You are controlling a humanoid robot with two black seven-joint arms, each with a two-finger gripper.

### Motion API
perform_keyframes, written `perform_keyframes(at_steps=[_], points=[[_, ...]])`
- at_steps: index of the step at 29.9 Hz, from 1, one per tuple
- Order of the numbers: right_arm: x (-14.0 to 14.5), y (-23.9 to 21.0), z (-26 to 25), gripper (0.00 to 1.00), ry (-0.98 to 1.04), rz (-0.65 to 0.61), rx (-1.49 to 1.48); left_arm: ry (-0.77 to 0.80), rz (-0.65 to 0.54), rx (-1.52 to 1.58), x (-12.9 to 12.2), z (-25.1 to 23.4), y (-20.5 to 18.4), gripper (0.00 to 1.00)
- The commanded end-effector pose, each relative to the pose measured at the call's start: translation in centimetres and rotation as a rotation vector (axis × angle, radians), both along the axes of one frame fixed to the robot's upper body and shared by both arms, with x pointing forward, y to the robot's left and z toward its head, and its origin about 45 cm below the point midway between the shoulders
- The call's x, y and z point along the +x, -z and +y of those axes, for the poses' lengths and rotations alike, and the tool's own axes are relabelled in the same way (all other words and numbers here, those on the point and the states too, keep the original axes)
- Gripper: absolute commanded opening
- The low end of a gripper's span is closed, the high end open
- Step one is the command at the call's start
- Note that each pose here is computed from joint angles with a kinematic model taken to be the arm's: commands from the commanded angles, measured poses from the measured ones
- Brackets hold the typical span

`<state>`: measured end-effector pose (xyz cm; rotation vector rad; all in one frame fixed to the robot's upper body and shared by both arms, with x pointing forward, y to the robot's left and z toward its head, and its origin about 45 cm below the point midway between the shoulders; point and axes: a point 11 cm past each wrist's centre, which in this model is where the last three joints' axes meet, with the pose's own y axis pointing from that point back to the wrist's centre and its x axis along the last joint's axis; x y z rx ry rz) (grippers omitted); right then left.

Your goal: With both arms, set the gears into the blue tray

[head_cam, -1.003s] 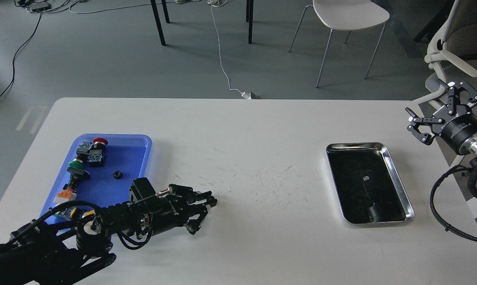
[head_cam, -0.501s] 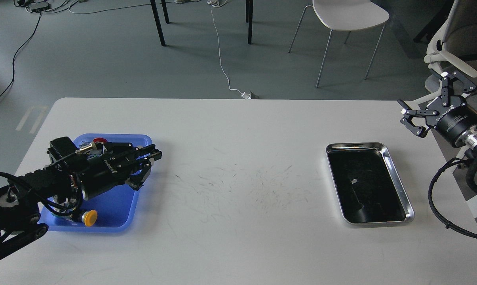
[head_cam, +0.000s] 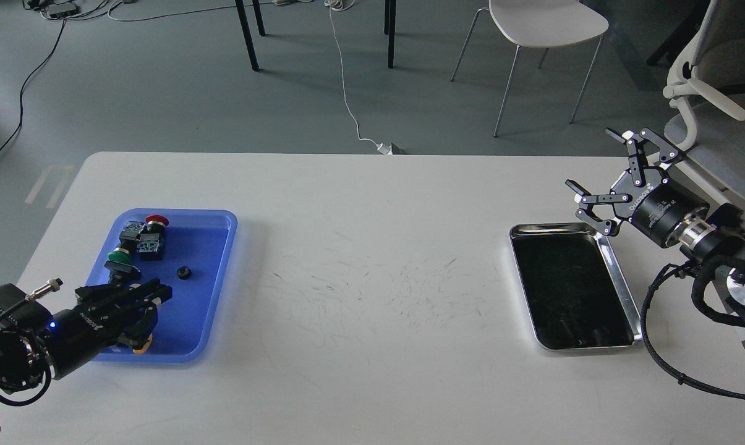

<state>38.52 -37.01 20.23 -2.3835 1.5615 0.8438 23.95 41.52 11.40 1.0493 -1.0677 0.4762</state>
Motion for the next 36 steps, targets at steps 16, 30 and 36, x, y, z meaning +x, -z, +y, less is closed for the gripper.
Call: perform_keyframes(at_steps=[16, 30, 36], points=[[0.1, -0.1, 0.0, 0.95, 0.003, -0.002, 0.003, -0.023, 0.000, -0.013, 0.6, -0.4, 1.8, 0.51], [1.7, -3.7, 0.9, 0.96, 0.006, -0.099, 0.054, -0.315, -0.291, -0.473, 15.2, -1.9, -13.1, 0.88], [2.3, -3.6, 2.0, 0.97, 0.043, -0.100, 0.113, -0.636, -0.138, -1.057, 21.3, -1.7, -17.7, 0.92]])
